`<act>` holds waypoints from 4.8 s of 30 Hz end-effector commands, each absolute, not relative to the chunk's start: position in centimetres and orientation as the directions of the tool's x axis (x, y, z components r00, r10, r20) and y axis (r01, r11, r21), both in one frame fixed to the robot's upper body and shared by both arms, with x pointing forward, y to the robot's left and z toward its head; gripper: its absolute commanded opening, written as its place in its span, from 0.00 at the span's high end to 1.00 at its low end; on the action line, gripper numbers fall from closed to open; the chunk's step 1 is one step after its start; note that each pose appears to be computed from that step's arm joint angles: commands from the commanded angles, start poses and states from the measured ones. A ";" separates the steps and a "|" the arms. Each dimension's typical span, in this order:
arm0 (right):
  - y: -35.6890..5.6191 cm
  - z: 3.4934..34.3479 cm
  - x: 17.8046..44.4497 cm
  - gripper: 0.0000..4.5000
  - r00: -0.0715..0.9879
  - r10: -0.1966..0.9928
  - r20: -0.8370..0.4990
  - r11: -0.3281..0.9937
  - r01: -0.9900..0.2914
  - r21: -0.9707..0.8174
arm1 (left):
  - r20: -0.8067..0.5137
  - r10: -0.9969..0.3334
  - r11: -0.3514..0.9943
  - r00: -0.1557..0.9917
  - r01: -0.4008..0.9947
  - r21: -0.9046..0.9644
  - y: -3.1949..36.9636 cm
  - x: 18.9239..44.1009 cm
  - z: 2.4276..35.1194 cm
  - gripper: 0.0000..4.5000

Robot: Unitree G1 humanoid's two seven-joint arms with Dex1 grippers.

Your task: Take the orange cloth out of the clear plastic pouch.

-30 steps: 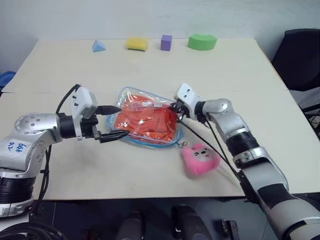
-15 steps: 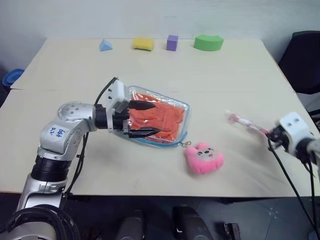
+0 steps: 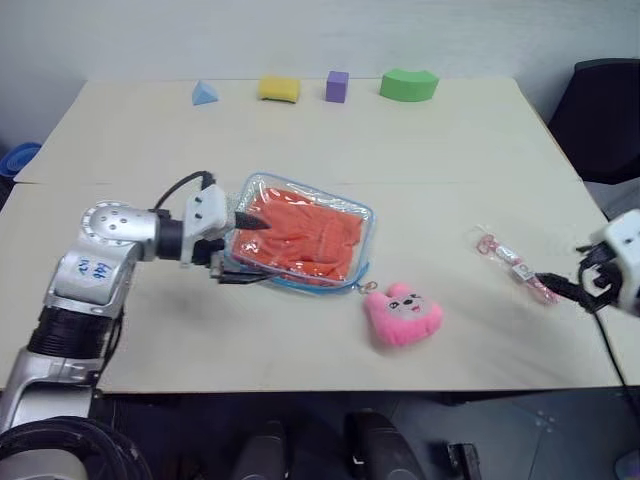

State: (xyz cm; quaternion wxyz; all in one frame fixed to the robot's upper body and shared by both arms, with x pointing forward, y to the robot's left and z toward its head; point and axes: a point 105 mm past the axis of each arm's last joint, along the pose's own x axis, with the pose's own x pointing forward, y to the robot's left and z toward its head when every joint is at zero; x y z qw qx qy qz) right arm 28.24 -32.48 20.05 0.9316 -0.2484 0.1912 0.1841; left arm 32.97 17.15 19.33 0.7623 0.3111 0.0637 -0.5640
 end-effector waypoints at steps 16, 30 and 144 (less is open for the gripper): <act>-14.8 24.9 22.5 0.03 0.255 0.882 -0.395 0.180 -0.959 -0.217 | -0.541 -0.694 0.076 0.475 0.795 0.601 20.3 36.1 17.9 0.27; -16.4 21.8 23.3 0.03 0.364 0.821 -0.441 0.295 -0.930 -0.219 | -0.538 -0.725 0.157 0.429 0.864 0.478 18.5 31.4 16.9 1.00; -13.1 17.0 22.1 0.31 0.341 0.747 -0.571 0.198 -0.934 -0.298 | -0.472 -0.882 -0.065 -0.005 0.992 0.112 4.9 26.8 14.4 0.56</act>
